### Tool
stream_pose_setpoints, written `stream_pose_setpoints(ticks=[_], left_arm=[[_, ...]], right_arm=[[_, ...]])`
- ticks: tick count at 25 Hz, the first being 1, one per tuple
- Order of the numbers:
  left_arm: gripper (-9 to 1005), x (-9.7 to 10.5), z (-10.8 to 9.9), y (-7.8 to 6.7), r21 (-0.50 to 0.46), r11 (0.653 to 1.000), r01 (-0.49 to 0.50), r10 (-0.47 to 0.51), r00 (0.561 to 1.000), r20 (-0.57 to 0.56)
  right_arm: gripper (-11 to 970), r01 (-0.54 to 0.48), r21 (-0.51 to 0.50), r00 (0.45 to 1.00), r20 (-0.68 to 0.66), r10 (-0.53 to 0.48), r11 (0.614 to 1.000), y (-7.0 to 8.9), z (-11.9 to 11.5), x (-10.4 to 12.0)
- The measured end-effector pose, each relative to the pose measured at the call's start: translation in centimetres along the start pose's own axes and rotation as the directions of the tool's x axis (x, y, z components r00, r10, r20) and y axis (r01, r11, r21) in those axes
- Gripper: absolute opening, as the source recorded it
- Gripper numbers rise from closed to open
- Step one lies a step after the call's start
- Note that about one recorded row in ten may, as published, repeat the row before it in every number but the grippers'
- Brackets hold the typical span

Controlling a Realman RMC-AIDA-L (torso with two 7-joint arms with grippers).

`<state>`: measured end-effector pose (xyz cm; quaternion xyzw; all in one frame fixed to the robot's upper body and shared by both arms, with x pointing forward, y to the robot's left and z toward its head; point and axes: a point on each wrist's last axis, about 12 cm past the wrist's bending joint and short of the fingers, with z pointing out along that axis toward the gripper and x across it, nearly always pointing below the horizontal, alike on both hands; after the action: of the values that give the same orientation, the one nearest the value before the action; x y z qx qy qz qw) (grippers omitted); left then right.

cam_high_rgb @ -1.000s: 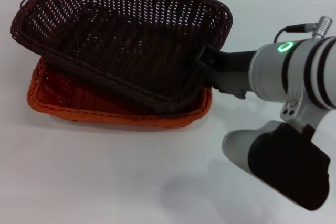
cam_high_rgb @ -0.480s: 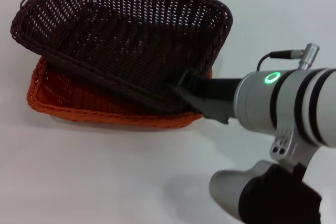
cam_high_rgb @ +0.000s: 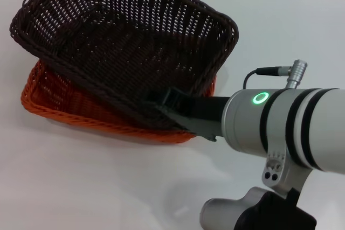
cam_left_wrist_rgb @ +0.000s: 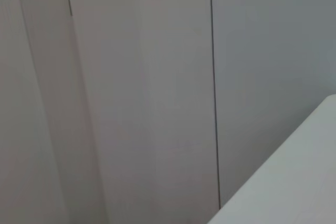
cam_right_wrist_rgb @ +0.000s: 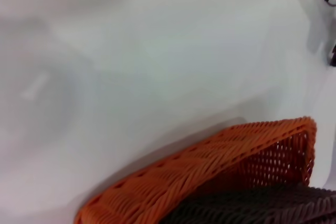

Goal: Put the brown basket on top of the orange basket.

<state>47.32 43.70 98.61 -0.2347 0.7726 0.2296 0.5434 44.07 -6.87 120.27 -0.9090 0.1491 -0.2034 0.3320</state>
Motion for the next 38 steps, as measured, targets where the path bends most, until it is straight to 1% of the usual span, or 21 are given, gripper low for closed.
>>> stream_pose_setpoints(ticks=[9,16,28,38], left_arm=[[827,0.2,-0.1,0.3,-0.005,1.0,-0.003,0.003,1.0,-0.005],[827,0.2,-0.1,0.5,-0.009,1.0,-0.005,0.005,1.0,-0.005],[827,0.6,-0.4,1.8,-0.032,0.999,-0.015,0.015,1.0,-0.012],[827,0.9,-0.6,2.3,-0.04,0.999,-0.017,0.017,1.0,-0.016]], right_arm=[[688,0.011,0.045,1.0,-0.011,-0.01,0.999,-0.6,0.0,0.0],[688,0.0,0.032,1.0,-0.016,0.001,0.999,-0.3,0.1,-0.3],[689,0.051,0.061,0.999,-0.008,-0.05,0.997,-0.7,0.4,-1.8],[689,0.036,0.073,0.999,0.034,-0.039,0.997,-0.7,0.6,-2.7]])
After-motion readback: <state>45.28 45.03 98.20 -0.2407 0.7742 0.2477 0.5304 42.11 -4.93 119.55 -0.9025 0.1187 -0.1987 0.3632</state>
